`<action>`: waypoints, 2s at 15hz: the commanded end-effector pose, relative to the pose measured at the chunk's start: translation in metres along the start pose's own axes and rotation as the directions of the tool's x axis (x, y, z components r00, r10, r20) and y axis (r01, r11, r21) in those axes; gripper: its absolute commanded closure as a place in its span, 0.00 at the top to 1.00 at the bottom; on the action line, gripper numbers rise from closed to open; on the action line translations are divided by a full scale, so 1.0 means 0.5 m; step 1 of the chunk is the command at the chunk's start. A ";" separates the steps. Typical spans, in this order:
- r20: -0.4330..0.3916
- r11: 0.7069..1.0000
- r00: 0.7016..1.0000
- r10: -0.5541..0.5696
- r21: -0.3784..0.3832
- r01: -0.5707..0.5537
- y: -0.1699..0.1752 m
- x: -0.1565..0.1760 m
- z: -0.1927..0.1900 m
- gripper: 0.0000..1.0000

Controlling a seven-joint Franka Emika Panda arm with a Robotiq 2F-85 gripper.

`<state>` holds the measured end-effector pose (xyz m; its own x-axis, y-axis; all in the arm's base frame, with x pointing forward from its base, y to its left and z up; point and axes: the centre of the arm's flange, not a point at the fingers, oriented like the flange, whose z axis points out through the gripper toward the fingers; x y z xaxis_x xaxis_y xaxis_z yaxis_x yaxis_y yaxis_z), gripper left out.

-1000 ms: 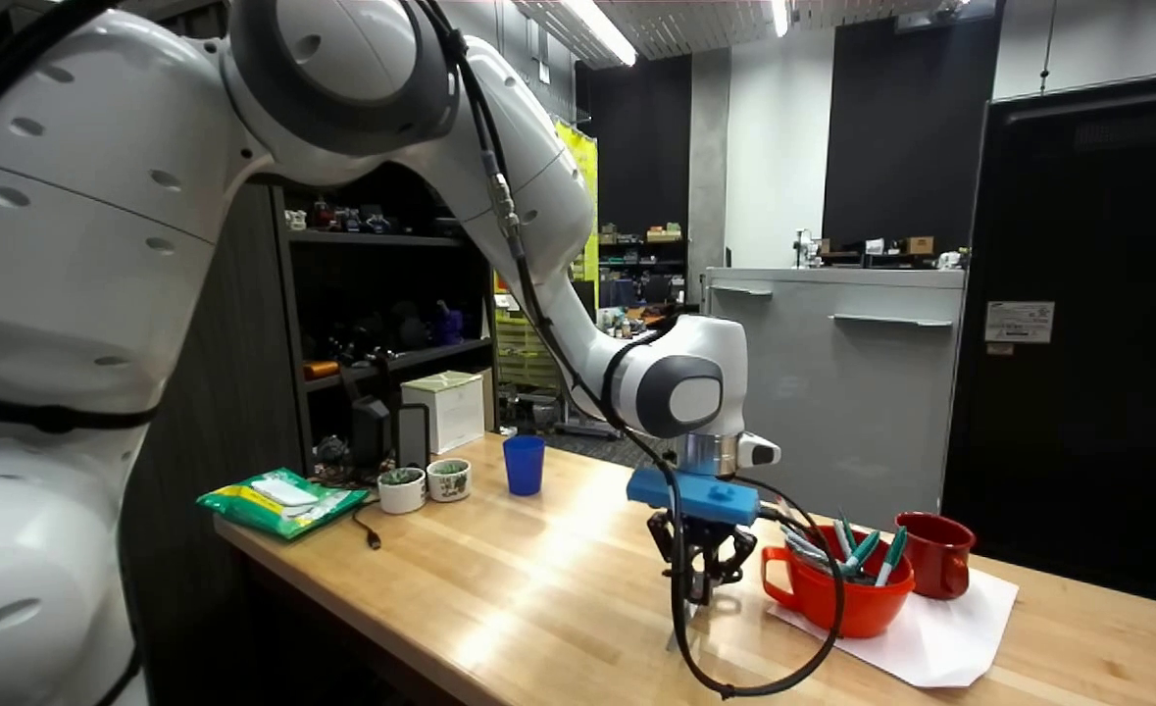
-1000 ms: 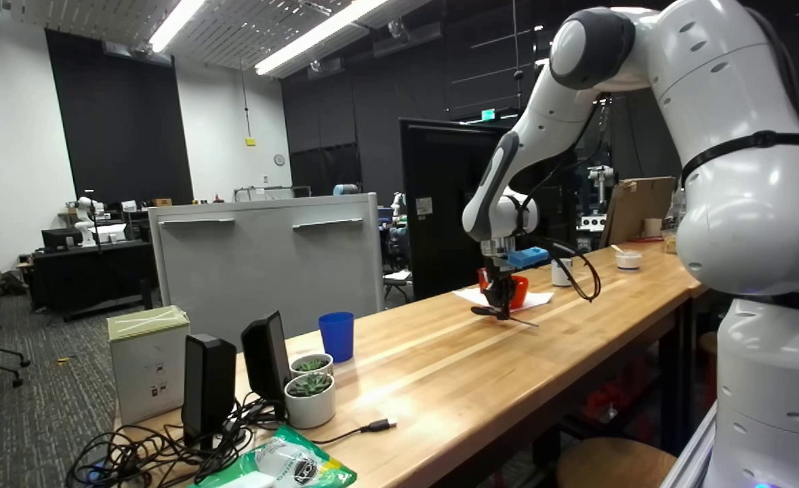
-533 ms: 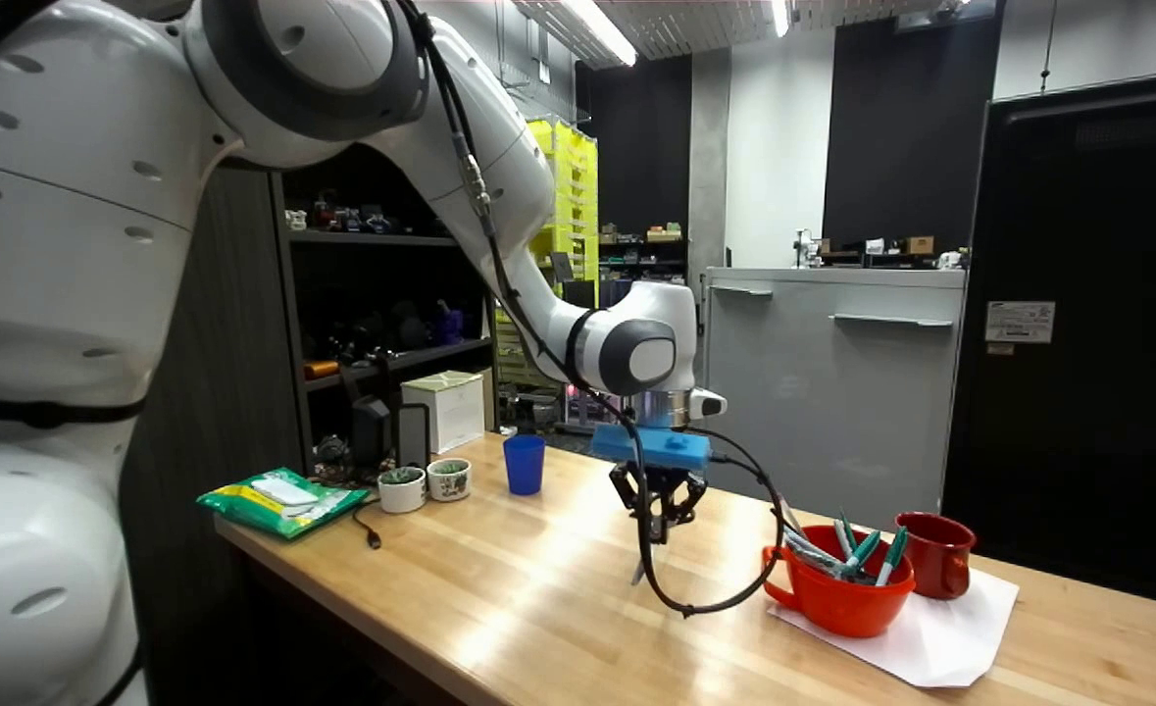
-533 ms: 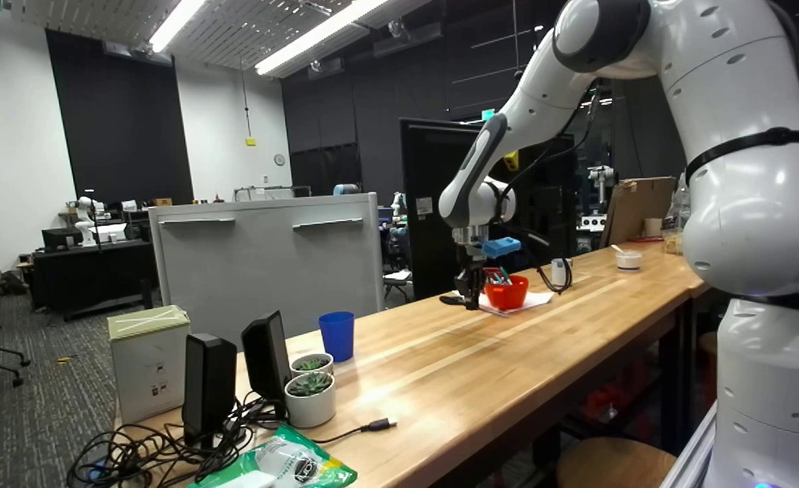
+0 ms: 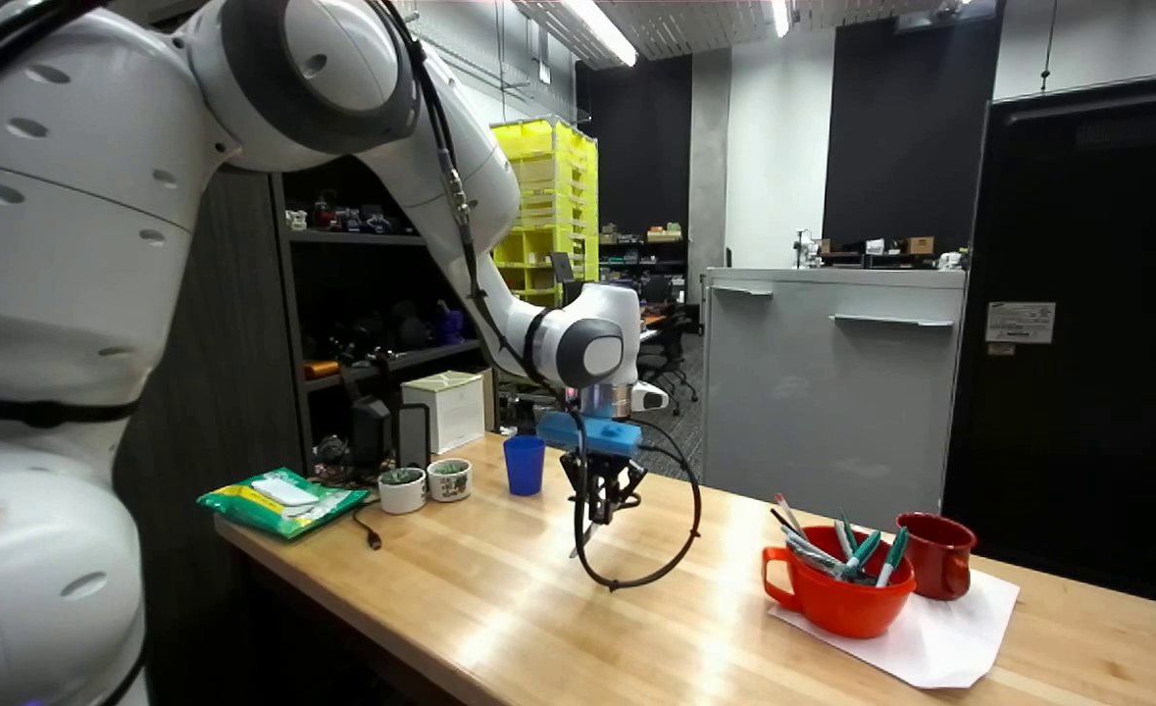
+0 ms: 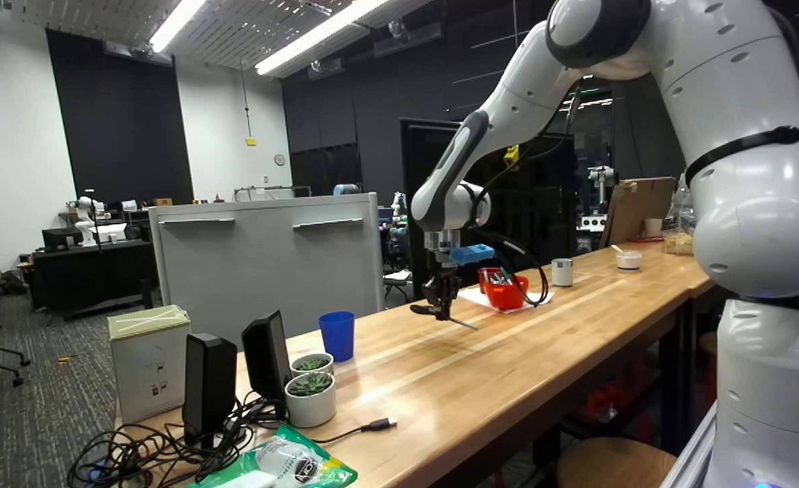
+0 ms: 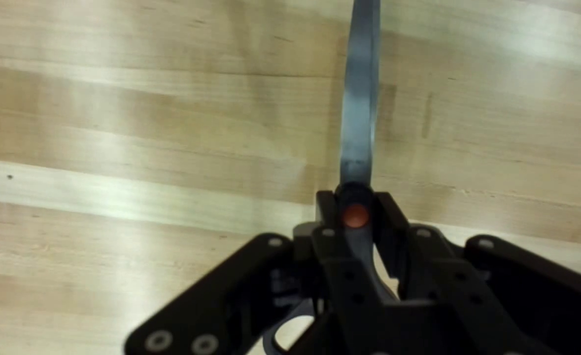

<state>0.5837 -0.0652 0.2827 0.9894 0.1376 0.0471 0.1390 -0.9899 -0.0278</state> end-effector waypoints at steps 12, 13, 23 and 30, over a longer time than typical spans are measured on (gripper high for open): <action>-0.004 0.992 0.993 0.116 -0.042 -0.116 -0.147 0.082 0.076 0.06; -0.003 0.992 0.993 0.116 -0.045 -0.116 -0.150 0.089 0.086 0.06; -0.004 0.993 0.996 0.089 -0.072 -0.089 -0.153 0.087 0.093 0.63; -0.021 0.993 0.999 0.040 -0.107 -0.042 -0.147 0.023 0.021 1.00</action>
<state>0.6155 0.0124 0.2474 0.9957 0.0792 0.0485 0.0765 -0.9956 0.0546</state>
